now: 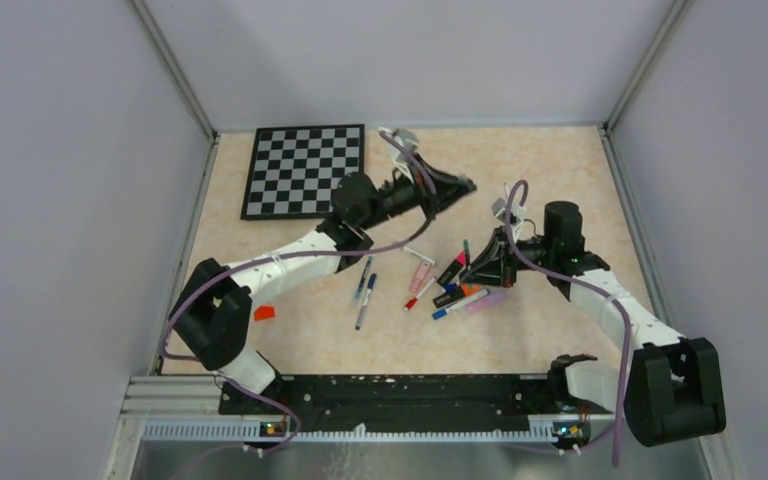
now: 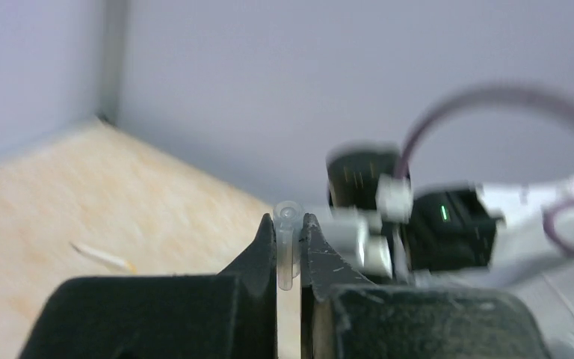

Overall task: Open the pen caps
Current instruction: Open the pen cap from the pen.

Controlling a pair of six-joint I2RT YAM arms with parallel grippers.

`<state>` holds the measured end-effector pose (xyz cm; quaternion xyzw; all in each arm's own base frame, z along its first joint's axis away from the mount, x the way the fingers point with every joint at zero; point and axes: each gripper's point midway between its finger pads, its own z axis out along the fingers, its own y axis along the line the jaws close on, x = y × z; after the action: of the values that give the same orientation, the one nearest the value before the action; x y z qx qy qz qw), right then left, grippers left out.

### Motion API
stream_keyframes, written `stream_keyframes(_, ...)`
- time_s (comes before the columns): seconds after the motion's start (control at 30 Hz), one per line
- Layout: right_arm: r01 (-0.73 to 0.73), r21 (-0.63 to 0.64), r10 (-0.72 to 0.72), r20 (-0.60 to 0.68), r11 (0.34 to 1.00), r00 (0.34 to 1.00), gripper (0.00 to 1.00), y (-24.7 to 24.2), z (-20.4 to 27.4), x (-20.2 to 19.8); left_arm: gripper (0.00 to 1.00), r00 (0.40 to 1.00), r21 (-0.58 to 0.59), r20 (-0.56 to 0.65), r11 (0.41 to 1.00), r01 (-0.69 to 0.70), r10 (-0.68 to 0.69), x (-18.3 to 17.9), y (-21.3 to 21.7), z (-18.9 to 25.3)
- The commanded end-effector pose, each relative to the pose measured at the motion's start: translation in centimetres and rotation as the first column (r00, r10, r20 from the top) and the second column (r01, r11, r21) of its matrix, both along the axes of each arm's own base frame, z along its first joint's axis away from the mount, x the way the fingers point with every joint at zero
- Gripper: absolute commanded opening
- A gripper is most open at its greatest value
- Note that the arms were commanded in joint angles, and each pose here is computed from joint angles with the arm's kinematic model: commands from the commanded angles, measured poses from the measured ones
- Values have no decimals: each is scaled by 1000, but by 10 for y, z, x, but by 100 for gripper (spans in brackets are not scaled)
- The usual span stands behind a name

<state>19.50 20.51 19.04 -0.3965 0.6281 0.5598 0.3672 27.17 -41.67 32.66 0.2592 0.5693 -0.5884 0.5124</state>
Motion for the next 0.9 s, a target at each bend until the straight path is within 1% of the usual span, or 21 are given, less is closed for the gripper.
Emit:
stream_keyframes(0.0,-100,32,102,-67,994,993,0,7,-4,-23,0,943,-270,251,952,-147,217,35,47,123)
stream_keyframes(0.13,-105,39,107,-55,994,993,0,8,-2,-23,0,933,-278,265,946,-166,242,40,62,132)
stream_keyframes(0.27,-100,27,101,-24,995,995,0,8,-2,-21,0,932,-267,248,944,-195,263,43,75,127)
stream_keyframes(0.3,-85,5,85,-34,996,996,0,7,-5,-20,0,934,-260,234,943,-207,269,44,78,121)
stream_keyframes(0.4,-39,-81,43,44,996,998,0,2,-13,-11,0,936,-250,199,939,-237,289,43,91,107)
stream_keyframes(0.5,43,-188,-17,136,981,991,0,-7,-19,5,0,942,-221,162,941,-256,294,41,101,83)
stream_keyframes(0.57,94,-224,-53,182,970,982,0,-15,-19,13,0,951,-194,126,948,-254,280,39,106,64)
stream_keyframes(0.73,203,-228,-146,244,952,959,0,-35,-11,26,0,971,-96,10,967,-237,239,38,107,8)
stream_keyframes(0.87,289,-236,-226,261,928,939,0,-50,-8,39,0,969,-2,-85,972,-235,234,45,102,-32)
